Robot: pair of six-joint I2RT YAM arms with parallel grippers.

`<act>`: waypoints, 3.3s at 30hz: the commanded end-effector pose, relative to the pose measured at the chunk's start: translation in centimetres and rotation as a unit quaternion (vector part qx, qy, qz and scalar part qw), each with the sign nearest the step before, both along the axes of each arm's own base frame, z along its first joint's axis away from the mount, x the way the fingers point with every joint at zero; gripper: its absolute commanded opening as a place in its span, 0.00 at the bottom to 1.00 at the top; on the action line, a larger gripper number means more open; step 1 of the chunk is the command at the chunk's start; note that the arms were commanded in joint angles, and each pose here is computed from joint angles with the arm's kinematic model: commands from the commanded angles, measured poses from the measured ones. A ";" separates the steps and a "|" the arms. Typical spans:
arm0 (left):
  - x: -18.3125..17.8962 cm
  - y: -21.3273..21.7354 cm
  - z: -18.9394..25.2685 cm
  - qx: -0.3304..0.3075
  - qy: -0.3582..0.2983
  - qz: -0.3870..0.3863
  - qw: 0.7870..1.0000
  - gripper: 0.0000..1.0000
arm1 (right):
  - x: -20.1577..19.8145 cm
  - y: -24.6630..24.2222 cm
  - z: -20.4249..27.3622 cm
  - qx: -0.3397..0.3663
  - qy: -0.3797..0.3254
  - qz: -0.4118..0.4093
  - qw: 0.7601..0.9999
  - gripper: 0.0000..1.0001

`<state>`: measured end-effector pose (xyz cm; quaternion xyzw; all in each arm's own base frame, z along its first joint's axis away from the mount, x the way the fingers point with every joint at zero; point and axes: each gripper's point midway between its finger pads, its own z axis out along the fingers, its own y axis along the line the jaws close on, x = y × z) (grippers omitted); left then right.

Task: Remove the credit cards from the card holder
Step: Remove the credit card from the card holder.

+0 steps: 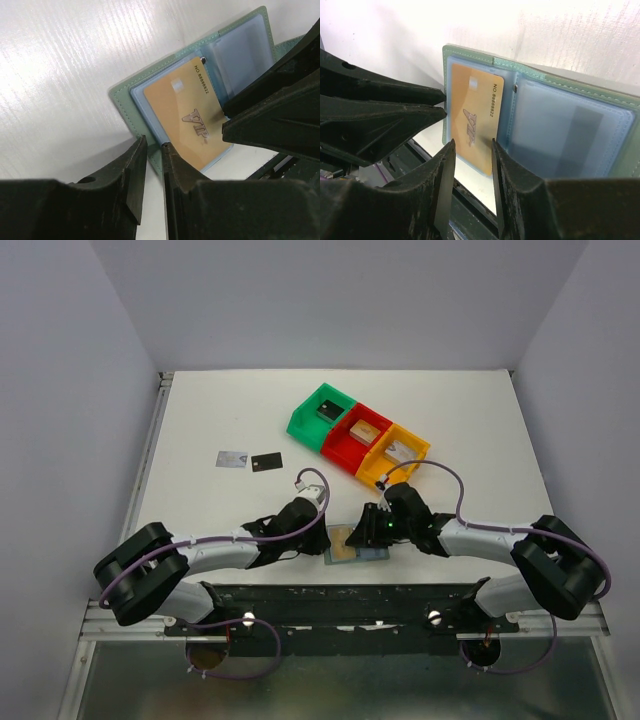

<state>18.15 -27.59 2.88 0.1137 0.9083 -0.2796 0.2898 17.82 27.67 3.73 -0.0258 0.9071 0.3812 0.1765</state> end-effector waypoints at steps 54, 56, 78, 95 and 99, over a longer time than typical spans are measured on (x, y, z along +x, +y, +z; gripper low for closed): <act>1.3 -1.4 0.4 -0.003 -0.009 0.001 1.000 0.18 | -0.1 0.6 -0.5 0.028 0.007 -0.007 1.000 0.43; 1.2 -1.2 0.0 0.003 -0.004 0.002 1.000 0.17 | -0.1 0.7 -0.3 0.035 0.009 -0.006 0.999 0.43; 0.7 0.3 -1.1 0.020 0.001 0.016 1.000 0.12 | -0.7 1.9 0.3 0.126 0.023 -0.014 0.992 0.43; 1.2 0.9 1.4 0.010 -0.029 0.030 0.999 0.26 | 0.0 1.2 -1.2 0.094 0.031 -0.028 0.995 0.43; 1.1 1.3 0.3 0.027 -0.018 0.035 0.999 0.24 | 0.2 1.2 -1.3 0.083 0.030 -0.028 0.996 0.43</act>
